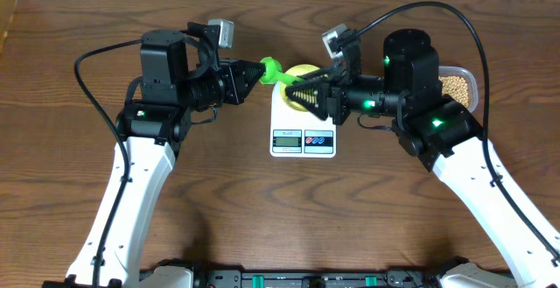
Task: Scoop item into bowl and weigh 50g on scale
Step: 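Pass the green scoop from the left gripper to the right gripper above the scale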
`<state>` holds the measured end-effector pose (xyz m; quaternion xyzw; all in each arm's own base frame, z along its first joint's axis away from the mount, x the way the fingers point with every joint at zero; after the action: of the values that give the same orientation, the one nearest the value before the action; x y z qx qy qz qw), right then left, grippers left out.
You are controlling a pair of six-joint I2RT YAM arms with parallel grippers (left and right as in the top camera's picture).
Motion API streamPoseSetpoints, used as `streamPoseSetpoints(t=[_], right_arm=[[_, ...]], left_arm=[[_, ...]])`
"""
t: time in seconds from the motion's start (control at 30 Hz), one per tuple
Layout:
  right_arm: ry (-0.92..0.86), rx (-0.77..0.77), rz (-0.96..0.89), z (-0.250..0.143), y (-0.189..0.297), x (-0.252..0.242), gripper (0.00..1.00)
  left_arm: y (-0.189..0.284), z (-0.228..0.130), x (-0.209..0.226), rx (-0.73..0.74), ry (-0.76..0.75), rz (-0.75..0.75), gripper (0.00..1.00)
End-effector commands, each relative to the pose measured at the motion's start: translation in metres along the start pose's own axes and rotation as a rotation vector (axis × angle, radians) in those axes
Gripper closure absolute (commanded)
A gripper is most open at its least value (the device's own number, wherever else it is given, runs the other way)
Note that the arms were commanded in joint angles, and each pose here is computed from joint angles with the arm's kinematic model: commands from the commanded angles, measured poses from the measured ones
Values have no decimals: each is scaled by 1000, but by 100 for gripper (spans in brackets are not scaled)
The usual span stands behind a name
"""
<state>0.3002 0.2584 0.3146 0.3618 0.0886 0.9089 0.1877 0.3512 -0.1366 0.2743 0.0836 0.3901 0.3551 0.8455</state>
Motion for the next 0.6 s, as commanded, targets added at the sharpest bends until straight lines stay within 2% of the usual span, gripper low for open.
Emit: streamPoseSetpoints(t=[0.0, 0.1, 0.3, 0.47, 0.5, 0.57], right_arm=[[-7, -19, -15, 7, 3, -4, 81], [-11, -25, -27, 8, 4, -6, 90], [-18, -32, -42, 9, 4, -8, 99], [-20, -33, -50, 9, 4, -10, 99], [-23, -34, -58, 9, 4, -11, 99], [-36, -33, -93, 7, 5, -17, 99]], left_arm=[[3, 8, -9, -16, -28, -28, 93], [3, 8, -9, -16, -28, -28, 93], [2, 7, -12, -11, -32, -34, 93], [0, 5, -15, -6, -36, -40, 92], [0, 5, -15, -6, -37, -40, 76], [0, 7, -15, -11, -41, -42, 59]])
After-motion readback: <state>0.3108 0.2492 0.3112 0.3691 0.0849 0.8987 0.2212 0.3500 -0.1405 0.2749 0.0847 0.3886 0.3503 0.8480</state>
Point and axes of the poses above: each gripper's point midway between its finger pads, its own y axis back along the fingers, its own x axis along the line the jaws close on, z = x × y, the point moved 3 cm from there along y, back along the fingers, and after that the axes turned 2 degrees about -y, right-handed, at the moved point
